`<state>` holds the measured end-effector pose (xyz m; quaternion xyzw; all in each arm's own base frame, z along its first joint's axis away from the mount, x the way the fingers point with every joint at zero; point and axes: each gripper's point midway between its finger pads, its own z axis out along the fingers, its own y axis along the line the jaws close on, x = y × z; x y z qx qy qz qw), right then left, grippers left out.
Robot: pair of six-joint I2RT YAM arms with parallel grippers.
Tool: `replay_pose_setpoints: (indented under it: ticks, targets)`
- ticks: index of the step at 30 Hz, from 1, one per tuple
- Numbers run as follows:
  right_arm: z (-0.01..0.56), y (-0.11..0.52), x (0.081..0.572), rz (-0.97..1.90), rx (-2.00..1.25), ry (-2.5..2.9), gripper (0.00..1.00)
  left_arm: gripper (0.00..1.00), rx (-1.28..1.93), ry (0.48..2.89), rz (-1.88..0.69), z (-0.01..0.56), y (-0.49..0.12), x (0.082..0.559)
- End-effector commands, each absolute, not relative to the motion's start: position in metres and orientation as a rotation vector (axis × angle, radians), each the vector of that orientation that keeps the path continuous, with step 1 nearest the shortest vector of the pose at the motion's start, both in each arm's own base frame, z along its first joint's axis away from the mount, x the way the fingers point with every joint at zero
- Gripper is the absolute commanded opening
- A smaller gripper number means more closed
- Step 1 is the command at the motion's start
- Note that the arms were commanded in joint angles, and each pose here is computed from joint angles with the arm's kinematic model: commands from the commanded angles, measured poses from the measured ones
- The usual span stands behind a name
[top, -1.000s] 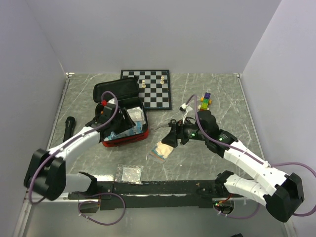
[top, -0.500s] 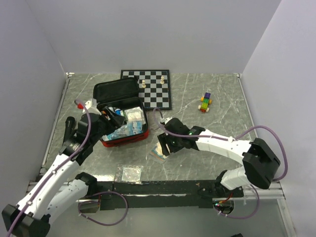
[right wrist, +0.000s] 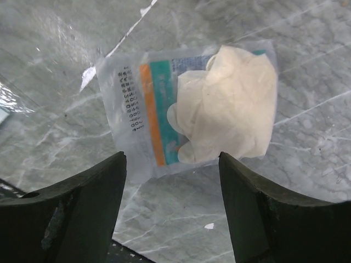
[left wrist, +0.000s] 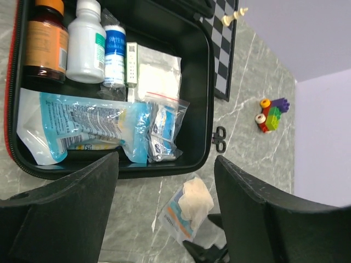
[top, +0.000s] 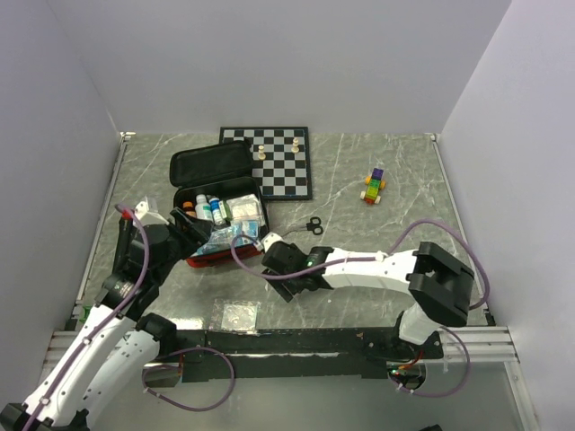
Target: Organize the medicine kit
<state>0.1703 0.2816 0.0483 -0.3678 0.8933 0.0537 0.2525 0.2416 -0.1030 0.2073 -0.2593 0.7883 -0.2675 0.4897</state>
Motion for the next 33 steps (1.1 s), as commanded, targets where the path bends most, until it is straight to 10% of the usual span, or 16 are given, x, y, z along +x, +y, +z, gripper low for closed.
replay_pose_setpoints:
  ticks: [1, 26, 30, 33]
  targets:
    - [0.048, 0.283, 0.178, 0.035, -1.049, 2.37, 0.74, 0.75, -0.702, 1.883, -0.616, 0.205, -0.091, 0.238]
    - [0.023, 0.291, 0.16, -0.019, -1.136, 2.342, 0.68, 0.8, -0.743, 1.873, -0.596, 0.199, -0.083, 0.233]
    - [0.022, 0.288, 0.165, -0.073, -1.116, 2.343, 0.52, 0.8, -0.74, 1.871, -0.596, 0.199, -0.083, 0.234]
    - [0.023, 0.281, 0.17, -0.133, -1.088, 2.342, 0.21, 0.8, -0.736, 1.873, -0.595, 0.2, -0.084, 0.234]
